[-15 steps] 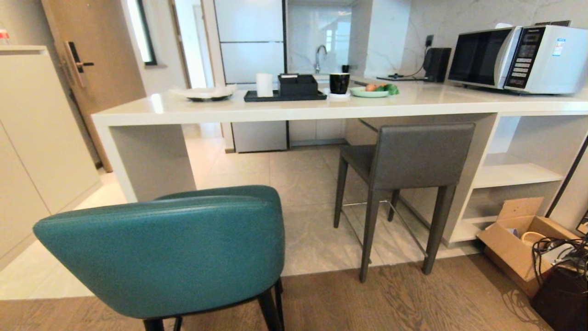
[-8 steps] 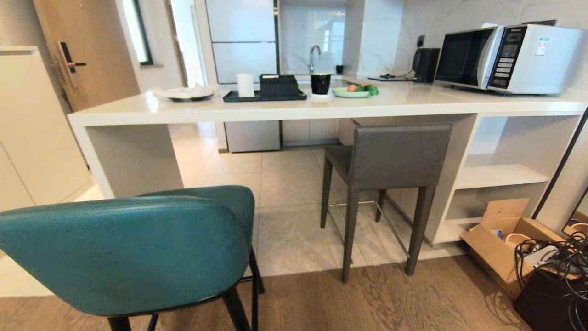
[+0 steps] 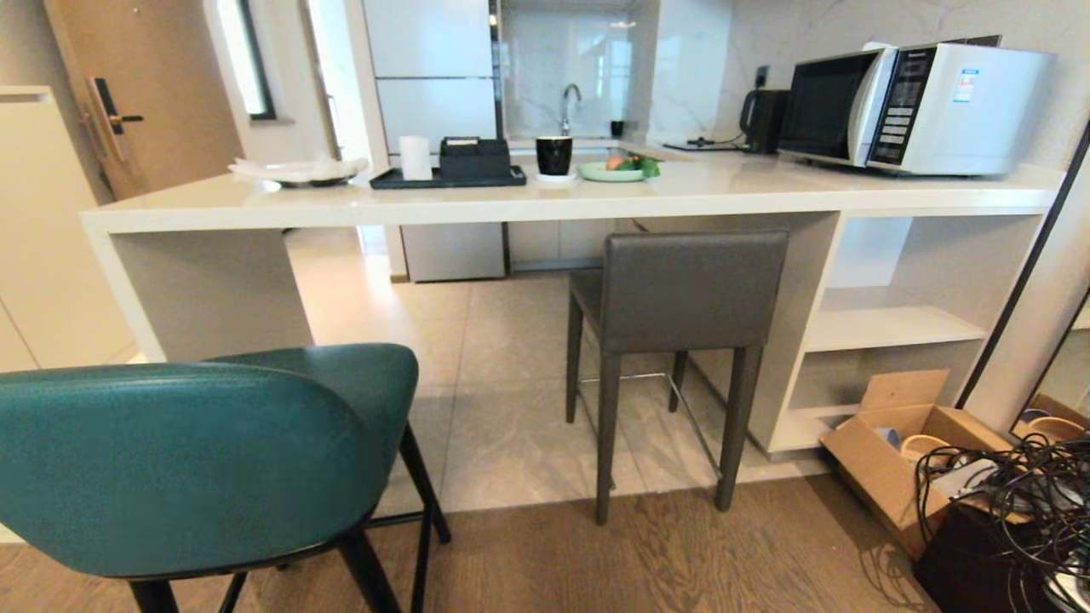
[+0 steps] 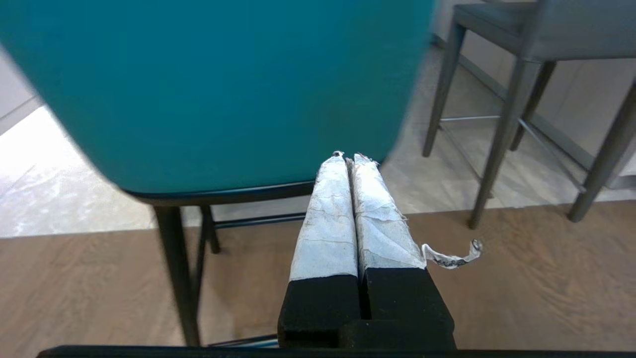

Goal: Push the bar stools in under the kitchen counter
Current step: Pull the gray chair out from under the dining table

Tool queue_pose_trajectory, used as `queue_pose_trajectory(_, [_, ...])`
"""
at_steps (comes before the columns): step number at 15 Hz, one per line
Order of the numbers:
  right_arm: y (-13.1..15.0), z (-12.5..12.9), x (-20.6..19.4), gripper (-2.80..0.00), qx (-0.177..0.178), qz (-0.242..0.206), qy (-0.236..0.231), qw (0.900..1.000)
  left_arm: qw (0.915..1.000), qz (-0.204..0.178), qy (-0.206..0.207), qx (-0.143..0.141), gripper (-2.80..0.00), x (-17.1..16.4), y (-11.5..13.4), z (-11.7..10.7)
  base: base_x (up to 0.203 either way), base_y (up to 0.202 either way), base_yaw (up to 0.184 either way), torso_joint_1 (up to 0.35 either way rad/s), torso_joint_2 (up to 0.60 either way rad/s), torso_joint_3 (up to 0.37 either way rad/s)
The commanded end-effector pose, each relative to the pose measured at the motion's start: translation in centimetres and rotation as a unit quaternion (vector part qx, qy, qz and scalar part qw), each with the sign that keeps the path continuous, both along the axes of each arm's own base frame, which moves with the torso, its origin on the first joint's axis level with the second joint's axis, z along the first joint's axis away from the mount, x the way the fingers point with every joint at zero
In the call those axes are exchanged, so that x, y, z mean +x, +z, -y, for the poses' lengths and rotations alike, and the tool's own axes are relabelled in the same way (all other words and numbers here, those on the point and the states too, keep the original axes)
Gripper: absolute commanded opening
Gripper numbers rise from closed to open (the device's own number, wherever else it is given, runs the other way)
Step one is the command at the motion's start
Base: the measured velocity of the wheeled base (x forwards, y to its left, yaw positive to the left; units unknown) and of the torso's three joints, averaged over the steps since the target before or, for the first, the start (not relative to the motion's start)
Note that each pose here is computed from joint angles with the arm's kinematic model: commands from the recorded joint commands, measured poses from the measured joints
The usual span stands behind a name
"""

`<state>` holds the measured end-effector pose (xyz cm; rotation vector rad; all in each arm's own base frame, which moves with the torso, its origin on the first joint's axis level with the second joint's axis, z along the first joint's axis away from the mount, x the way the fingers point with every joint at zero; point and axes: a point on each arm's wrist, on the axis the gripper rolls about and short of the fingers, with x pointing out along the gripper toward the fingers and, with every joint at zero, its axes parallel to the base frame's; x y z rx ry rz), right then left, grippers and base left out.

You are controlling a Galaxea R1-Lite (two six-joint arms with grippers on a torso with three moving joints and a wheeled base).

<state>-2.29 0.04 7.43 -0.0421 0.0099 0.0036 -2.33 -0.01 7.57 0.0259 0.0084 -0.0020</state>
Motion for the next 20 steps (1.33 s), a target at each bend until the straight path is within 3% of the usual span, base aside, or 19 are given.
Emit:
queue_pose_trajectory(1, [-0.01,0.00,0.00,-2.80,0.000,0.000,0.000,1.000,1.0000,-0.001,0.000,0.000,-2.80,0.01,0.00,0.00,0.000,-0.192,0.000,0.000,0.00,0.000])
queue_pose_trajectory(20, [-0.01,0.00,0.00,-2.80,0.000,0.000,0.000,1.000,1.0000,0.003,0.001,-0.002,-2.80,0.02,0.05,0.00,0.000,-0.194,0.001,0.002,0.00,0.002])
